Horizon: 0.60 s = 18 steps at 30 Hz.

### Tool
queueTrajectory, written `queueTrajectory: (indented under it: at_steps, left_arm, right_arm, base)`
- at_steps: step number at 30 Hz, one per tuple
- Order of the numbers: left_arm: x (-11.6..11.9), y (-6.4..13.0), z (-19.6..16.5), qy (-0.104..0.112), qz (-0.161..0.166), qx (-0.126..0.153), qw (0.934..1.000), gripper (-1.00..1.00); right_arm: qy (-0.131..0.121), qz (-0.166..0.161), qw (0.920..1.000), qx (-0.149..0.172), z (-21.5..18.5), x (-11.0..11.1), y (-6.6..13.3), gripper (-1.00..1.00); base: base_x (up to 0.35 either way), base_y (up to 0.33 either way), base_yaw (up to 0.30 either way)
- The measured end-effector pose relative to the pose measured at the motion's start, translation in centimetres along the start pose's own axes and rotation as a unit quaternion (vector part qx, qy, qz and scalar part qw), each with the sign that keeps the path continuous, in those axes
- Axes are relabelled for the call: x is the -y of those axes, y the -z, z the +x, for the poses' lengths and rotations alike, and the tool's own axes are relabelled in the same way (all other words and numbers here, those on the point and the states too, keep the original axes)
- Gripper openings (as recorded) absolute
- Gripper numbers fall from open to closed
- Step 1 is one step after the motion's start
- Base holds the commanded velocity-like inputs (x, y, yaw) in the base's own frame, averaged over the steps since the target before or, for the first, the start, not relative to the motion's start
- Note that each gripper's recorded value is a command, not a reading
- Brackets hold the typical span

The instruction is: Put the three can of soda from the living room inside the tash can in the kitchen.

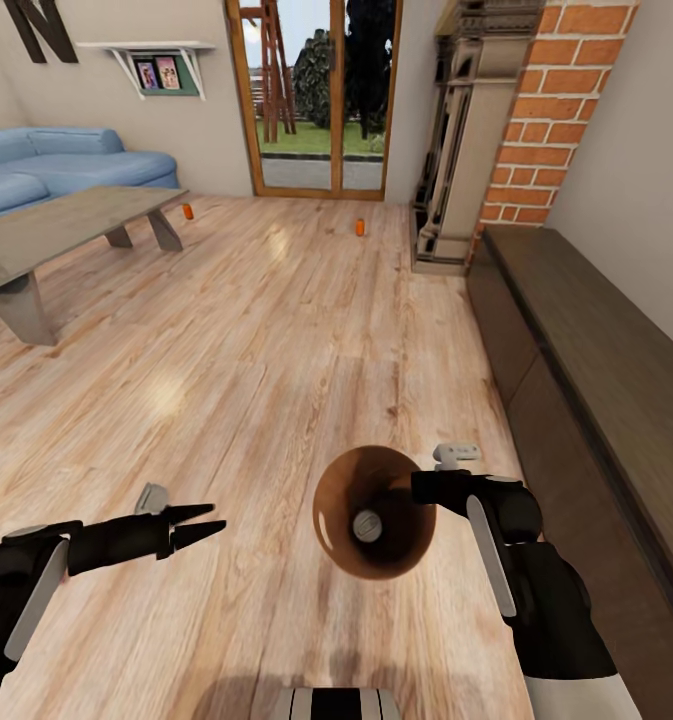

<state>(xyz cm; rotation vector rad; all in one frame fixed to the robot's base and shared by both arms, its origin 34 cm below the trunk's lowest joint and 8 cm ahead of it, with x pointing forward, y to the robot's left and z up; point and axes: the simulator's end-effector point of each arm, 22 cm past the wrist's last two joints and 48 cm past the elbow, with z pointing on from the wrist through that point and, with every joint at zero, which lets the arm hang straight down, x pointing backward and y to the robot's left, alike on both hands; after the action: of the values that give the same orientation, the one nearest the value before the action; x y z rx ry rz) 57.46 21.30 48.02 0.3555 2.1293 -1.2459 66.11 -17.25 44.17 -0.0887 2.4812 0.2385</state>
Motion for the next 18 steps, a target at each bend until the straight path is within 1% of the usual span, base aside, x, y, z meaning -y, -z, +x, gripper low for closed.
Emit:
queueTrajectory:
  at_steps: [2, 5, 11, 18]
  left_arm:
    - [0.2, 0.0, -0.3, -0.01, 0.002, 0.004, 0.9999, 1.0]
    - [0.2, 0.1, -0.4, -0.016, 0.0, 0.007, 0.9999, 1.0]
    - [0.7, 0.2, -0.9, -0.021, 0.004, 0.011, 0.9997, 1.0]
    - [1.2, 0.4, -1.3, -0.024, 0.007, 0.014, 0.9996, 1.0]
  right_arm:
    - [0.0, 0.0, 1.0, 0.002, -0.1, 0.0, 0.1, -1.0]
    - [0.001, 0.0, 1.0, 0.004, -0.3, -0.1, 0.3, -1.0]
    - [0.002, -0.001, 1.0, 0.009, -0.7, -0.2, 0.7, -1.0]
    - [0.003, -0.001, 0.9999, 0.014, -1.1, -0.3, 1.2, -1.0]
  base:
    - [0.0, 0.0, 0.0]
    - [0.0, 0.0, 0.0]
    - [0.054, 0.0, 0.0]
    - [0.009, 0.0, 0.0]
